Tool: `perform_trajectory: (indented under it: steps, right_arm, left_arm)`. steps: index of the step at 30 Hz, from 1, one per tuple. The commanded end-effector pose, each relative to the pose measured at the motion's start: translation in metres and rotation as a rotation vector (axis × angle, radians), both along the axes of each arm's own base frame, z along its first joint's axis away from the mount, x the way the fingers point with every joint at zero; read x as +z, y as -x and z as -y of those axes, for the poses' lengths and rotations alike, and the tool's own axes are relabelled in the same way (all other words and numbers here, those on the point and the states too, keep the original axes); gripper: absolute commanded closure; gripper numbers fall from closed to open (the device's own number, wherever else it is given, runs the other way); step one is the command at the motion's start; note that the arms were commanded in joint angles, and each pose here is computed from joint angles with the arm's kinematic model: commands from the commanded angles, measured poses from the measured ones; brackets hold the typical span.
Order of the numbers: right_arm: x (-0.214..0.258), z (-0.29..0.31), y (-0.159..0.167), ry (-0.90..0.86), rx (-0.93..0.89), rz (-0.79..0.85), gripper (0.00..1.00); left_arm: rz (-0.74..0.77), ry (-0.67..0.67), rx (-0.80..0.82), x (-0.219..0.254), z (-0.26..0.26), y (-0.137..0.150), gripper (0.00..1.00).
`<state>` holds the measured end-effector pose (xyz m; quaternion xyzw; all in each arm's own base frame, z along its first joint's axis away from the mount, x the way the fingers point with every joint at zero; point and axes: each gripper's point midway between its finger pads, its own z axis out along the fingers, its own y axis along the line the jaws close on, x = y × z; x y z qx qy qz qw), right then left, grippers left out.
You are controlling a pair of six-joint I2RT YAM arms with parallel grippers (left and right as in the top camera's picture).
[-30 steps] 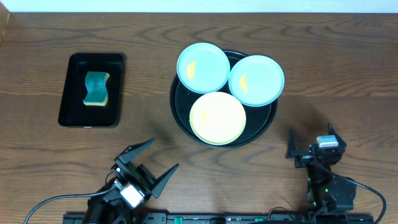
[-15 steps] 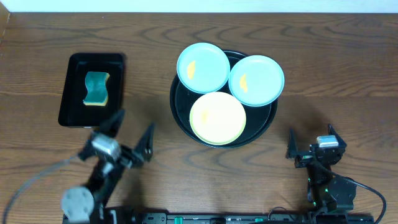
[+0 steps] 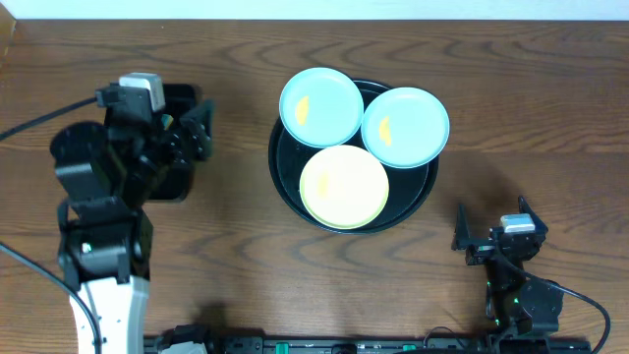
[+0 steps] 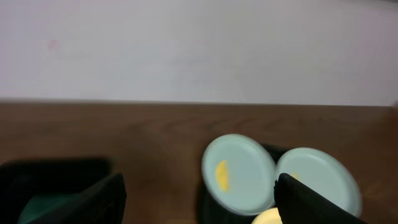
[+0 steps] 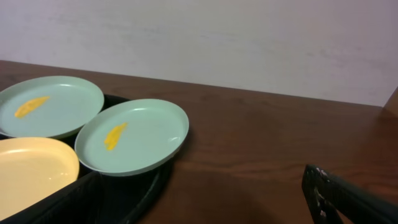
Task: Clean dirty plates on tray and stack at the side
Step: 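Move the left gripper over the green sponge in the black tray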
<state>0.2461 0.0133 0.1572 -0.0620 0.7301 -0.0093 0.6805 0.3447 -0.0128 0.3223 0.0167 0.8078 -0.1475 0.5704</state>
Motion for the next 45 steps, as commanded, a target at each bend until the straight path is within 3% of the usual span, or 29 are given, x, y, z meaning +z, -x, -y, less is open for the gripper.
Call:
perform_trajectory:
  steps: [1,4,8,11,13,16,24,33,41,45]
  right_arm:
    - [-0.001,0.0,0.0,0.003,-0.001,-0.003,0.01]
    - [-0.001,0.0,0.0,0.004,0.0,-0.003,0.01]
    - [-0.001,0.0,0.0,0.004,0.0,-0.003,0.01]
    - [-0.001,0.0,0.0,0.003,-0.001,-0.003,0.01]
    - [-0.001,0.0,0.0,0.003,-0.001,-0.003,0.01]
    - [-0.001,0.0,0.0,0.003,-0.001,-0.003,0.01]
    - [-0.001,0.0,0.0,0.003,-0.001,-0.003,0.01]
    - [-0.001,0.0,0.0,0.003,-0.001,-0.003,0.01]
    - [-0.001,0.0,0.0,0.003,-0.001,-0.003,0.01]
    - [-0.001,0.0,0.0,0.003,-0.001,-0.003,0.01]
  left_arm:
    - [-0.062,0.013,0.222,0.001,-0.052,-0.01,0.23]
    - [-0.218,0.059,0.448,-0.021,-0.111,-0.008,0.23]
    - [-0.408,0.114,0.58,-0.055,-0.165,-0.005,0.23]
    - [-0.47,0.158,0.597,-0.076,-0.183,-0.009,0.23]
    - [-0.491,0.188,0.561,-0.086,-0.182,-0.013,0.09]
    - [-0.489,0.191,0.464,-0.091,-0.174,-0.023,0.09]
    - [-0.621,0.085,0.658,-0.105,-0.217,-0.023,0.09]
    - [-0.718,0.213,0.511,-0.169,-0.202,-0.057,0.1]
    - [-0.801,0.193,0.465,-0.221,-0.205,-0.068,0.1]
    - [-0.826,0.111,0.369,-0.241,-0.195,-0.074,0.1]
